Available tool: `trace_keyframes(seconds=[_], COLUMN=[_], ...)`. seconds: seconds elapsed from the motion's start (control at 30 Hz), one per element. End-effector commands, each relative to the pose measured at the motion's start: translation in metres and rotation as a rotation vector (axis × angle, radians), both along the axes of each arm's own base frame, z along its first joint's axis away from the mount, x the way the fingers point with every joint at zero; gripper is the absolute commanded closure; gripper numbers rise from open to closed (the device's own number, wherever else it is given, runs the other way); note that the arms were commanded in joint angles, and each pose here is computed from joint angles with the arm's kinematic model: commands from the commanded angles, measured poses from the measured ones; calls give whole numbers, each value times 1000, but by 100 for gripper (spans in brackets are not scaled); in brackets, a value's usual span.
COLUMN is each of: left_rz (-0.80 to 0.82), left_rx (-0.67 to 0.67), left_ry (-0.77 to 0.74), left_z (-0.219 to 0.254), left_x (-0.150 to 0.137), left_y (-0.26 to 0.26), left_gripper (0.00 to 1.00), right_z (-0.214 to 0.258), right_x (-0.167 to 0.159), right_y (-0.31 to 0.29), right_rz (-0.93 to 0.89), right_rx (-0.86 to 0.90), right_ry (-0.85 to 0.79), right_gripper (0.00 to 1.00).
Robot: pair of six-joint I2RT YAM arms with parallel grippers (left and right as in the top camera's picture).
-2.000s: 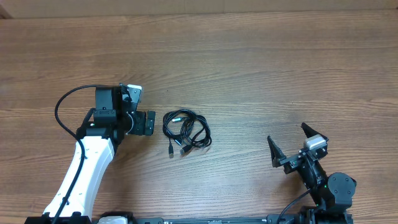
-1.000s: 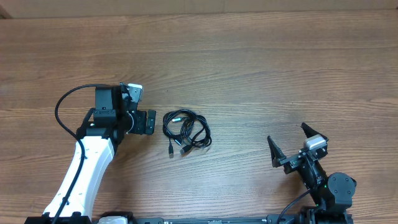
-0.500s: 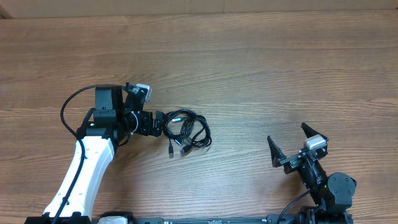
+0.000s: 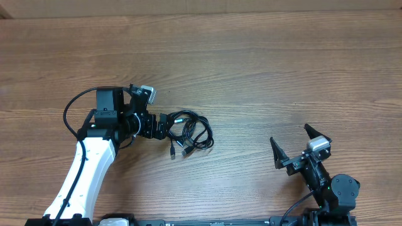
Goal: Untangle cables
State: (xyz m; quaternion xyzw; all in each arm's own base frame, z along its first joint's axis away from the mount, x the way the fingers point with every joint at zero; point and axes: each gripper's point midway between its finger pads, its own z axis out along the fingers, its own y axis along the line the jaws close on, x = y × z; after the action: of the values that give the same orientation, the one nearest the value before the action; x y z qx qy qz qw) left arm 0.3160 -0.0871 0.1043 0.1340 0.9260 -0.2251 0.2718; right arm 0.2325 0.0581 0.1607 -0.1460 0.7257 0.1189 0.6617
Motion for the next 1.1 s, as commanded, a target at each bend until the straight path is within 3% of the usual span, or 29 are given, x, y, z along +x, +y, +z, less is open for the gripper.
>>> trace_keyframes(seconds=[0.0,0.53,0.63,0.9,1.07], left_rz=[-33,-80,-83,-83,-82], left_rx=[-19,6,7,5,6], left_ry=[-21,-29,-30,-31,-36], left_z=[9,7,7,7,7], left_x=[4,1,1,1,2], left_y=[-7,-19,-19,-19,-19], left_gripper=[1,0,7,10,20], right_z=[6,6,6,6,6], right_x=[-1,-1,-1,-1,-1], right_y=[-2,-2,-2,-2,-2], right_rz=[-10,-11,-10,-11,-11], right_rx=[-8,-8,-8,-8,-8], right_ry=[-7,-7,-7,-7,-7], right_gripper=[0,0,0,0,0])
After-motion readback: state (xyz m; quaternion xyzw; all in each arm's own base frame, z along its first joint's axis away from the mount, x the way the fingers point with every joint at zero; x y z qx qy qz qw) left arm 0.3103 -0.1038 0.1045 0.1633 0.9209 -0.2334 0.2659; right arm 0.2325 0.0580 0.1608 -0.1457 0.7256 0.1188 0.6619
